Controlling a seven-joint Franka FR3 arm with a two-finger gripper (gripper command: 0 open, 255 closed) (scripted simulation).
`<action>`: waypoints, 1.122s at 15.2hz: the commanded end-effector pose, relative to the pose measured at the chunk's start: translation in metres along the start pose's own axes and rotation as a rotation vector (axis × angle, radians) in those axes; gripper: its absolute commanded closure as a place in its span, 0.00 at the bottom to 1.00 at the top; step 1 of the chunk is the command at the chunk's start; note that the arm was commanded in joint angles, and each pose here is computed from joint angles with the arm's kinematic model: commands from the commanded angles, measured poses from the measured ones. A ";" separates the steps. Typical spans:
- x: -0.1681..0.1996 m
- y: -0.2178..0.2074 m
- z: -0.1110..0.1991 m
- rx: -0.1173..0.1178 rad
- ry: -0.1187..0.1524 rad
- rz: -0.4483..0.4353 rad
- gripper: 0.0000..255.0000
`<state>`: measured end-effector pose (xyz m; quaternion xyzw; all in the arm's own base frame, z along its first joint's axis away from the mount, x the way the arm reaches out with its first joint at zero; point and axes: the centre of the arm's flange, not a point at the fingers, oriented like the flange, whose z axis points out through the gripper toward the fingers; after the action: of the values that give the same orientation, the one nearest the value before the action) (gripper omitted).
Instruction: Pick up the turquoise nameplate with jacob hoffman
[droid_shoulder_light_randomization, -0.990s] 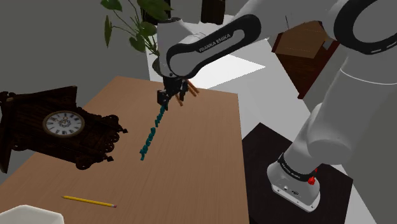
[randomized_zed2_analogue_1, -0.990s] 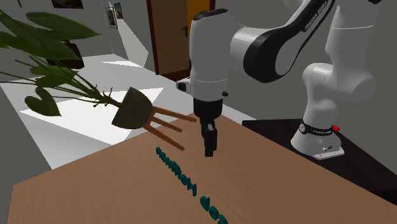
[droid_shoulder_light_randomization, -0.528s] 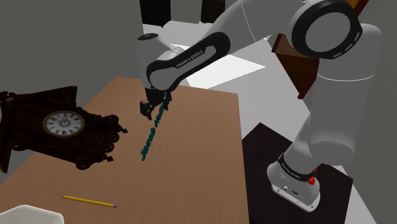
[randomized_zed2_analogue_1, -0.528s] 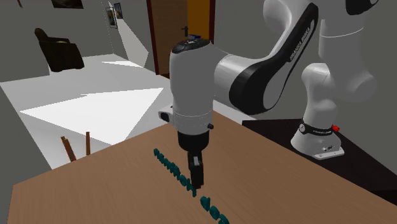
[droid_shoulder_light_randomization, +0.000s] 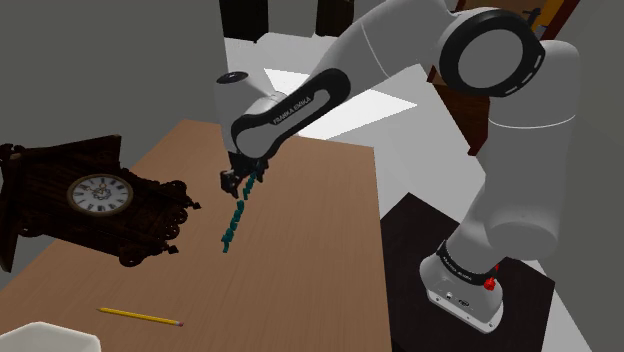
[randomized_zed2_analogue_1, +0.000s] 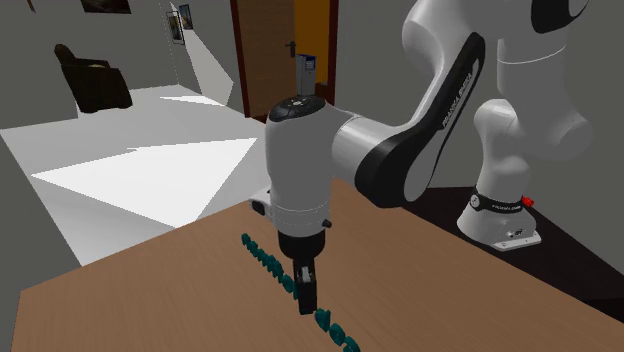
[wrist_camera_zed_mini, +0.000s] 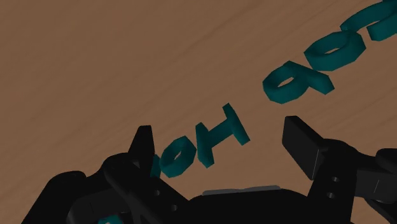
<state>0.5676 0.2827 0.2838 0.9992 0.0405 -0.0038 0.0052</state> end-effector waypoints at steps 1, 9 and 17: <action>0.000 0.000 0.002 0.000 0.001 0.000 0.00; 0.000 0.000 0.001 0.000 0.001 0.000 1.00; -0.001 0.001 -0.030 0.000 0.001 0.000 1.00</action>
<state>0.5666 0.2825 0.3086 0.9992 0.0404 -0.0035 0.0051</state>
